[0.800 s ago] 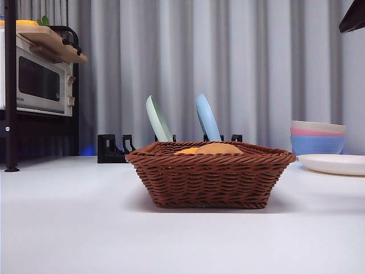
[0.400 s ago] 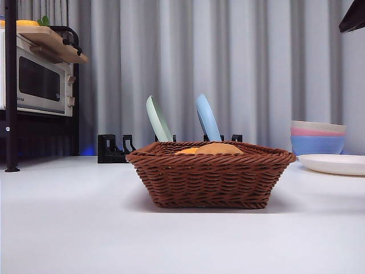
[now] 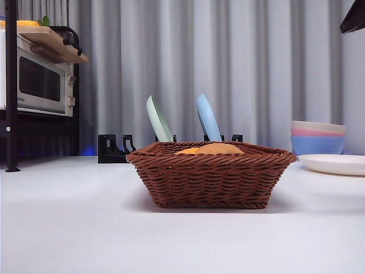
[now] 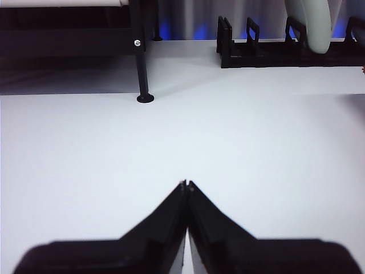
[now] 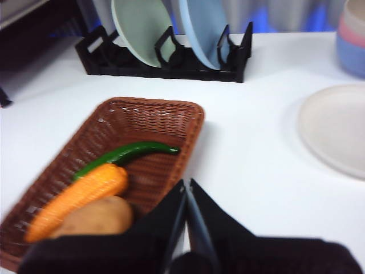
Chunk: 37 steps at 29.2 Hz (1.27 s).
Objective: Pick up the basket,pick up the corn from the table,pick up the potato from the table,pick up the cucumber from the table,put all items into the basket
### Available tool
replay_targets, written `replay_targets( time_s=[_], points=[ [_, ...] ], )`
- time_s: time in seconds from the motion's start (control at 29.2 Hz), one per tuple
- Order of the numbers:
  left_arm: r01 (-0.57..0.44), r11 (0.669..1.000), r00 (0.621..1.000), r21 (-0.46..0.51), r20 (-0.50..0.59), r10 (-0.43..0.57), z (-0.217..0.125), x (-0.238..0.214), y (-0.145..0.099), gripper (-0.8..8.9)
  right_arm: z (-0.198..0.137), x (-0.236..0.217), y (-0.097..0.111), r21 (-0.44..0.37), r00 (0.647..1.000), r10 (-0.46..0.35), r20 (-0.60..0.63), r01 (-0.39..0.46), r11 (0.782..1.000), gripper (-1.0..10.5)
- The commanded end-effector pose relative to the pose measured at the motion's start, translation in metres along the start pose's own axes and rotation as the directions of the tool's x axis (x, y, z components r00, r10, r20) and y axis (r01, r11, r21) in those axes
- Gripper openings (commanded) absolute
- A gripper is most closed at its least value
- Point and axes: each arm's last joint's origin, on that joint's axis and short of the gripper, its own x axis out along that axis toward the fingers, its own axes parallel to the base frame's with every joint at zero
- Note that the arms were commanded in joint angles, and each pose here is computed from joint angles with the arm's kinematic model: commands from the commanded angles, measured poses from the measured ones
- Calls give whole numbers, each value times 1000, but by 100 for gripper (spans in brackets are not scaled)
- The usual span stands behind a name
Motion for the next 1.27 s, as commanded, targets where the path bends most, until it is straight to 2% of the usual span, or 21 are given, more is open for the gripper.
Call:
replay_targets(
  time_s=[0.03,0.1,0.24,0.38,0.51,0.72,1.06,1.16,1.27],
  points=[
    [-4,1000,1000,-7,-6,4,-4,2,0,-2,-2,-8,-7,-128,997,-76,30,79,989,2],
    [-5,1000,1000,-7,-6,5,-4,2,0,-2,-7,-13,-12,-136,994,-100,49,106,985,2],
    [-4,1000,1000,-7,-6,4,-4,2,0,-2,-34,-22,-21,-112,993,-68,92,78,991,2],
    [-4,1000,1000,-7,-6,4,-4,2,0,-2,-69,-25,-28,-107,977,-126,171,145,984,2],
    [-4,1000,1000,-7,-6,4,-4,2,0,-2,-98,-22,-31,-100,955,-145,258,176,979,2],
    [-4,1000,1000,-7,-6,4,-4,2,0,-2,-128,-10,-32,-94,931,-102,351,143,985,2],
    [-5,1000,1000,-7,-6,5,-4,2,0,-2,-146,-1,-34,-59,963,-100,250,119,991,2],
    [-4,1000,1000,-7,-6,4,-4,2,0,-2,-152,0,-34,-16,977,-103,187,108,994,2],
    [-4,1000,1000,-7,-6,4,-4,2,0,-2,-152,1,-34,57,978,-102,182,94,994,2]
  ],
)
